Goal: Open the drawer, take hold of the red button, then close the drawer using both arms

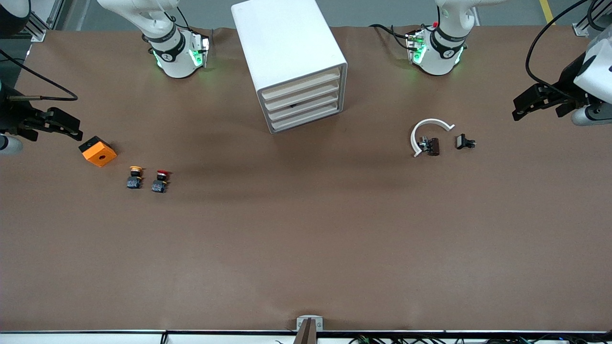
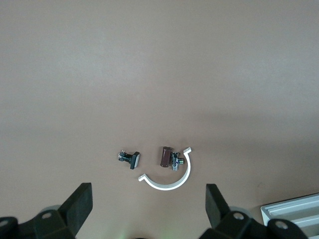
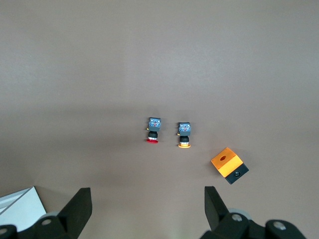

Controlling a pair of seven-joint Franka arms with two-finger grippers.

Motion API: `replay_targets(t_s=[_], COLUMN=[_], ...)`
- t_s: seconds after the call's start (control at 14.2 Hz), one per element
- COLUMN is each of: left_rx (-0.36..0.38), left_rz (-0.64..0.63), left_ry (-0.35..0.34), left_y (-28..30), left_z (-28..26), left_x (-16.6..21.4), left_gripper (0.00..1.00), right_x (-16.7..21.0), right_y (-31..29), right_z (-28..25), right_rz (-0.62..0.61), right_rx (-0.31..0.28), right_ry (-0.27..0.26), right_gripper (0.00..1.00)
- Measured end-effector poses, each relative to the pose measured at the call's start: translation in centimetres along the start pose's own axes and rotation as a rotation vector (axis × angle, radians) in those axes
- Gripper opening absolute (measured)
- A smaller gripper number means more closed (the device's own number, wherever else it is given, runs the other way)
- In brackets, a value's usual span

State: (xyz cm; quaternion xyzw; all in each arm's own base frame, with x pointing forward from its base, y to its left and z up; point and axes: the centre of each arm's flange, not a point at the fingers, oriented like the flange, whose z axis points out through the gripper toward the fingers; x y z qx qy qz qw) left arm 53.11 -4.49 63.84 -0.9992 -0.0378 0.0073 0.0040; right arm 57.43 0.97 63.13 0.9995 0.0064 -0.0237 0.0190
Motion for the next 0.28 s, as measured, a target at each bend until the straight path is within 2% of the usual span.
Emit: replay_targets(t_s=[0.28], left_rx=[0.0], left_rz=[0.0], left_ry=[0.0], left_y=[0.01], left_z=[-0.07], left_x=[-0.02], left_gripper=[1.0], right_x=[0.0], right_y=[0.0], right_z=[-0.01], right_rz=[0.0], right_rx=[0.0], right_ry=[0.0], right_gripper=[1.0])
